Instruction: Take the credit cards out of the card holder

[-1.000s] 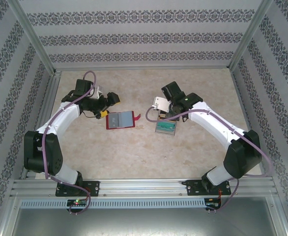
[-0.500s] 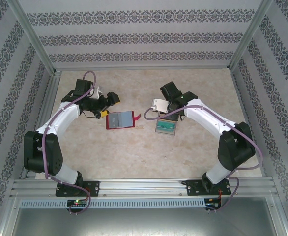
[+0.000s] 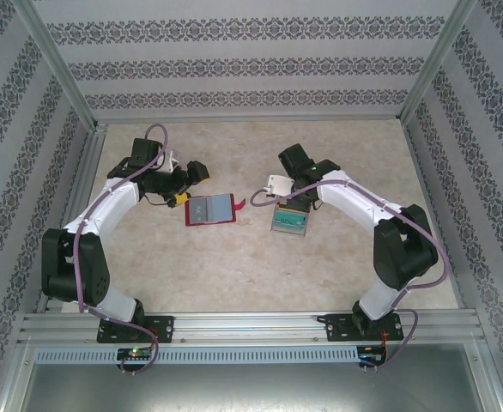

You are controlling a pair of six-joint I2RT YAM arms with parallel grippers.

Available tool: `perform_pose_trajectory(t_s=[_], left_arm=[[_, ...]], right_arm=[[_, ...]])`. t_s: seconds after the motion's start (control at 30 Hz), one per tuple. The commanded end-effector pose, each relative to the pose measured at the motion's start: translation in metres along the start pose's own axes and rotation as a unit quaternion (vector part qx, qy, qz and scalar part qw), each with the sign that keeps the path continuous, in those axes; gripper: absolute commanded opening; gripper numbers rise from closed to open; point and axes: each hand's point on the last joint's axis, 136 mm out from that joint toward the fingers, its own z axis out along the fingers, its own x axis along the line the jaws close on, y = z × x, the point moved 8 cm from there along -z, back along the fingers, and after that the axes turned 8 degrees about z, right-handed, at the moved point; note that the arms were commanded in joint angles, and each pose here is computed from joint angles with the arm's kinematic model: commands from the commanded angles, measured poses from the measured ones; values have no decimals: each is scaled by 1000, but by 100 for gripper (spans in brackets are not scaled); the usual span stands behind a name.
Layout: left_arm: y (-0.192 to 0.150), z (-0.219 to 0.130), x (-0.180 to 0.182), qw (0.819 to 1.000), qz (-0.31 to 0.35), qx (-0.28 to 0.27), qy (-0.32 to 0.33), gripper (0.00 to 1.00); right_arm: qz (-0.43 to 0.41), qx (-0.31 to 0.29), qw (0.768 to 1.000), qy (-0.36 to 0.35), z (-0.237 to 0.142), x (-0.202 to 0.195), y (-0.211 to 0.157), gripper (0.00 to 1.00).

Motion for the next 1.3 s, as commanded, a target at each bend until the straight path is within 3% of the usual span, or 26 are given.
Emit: perform_pose_trajectory(t_s=[0.0, 0.8, 1.27], left_arm=[[0, 5, -3, 1000, 6, 3, -12, 100], [2, 8, -1, 1000, -1, 5, -10, 100], [2, 10, 1, 1000, -2, 9, -9, 100]], right_arm=[[13, -10, 1000, 5, 0, -4, 4, 0], [79, -25, 997, 5, -61, 9, -7, 0], [70, -2, 996, 54, -29, 28, -3, 0]])
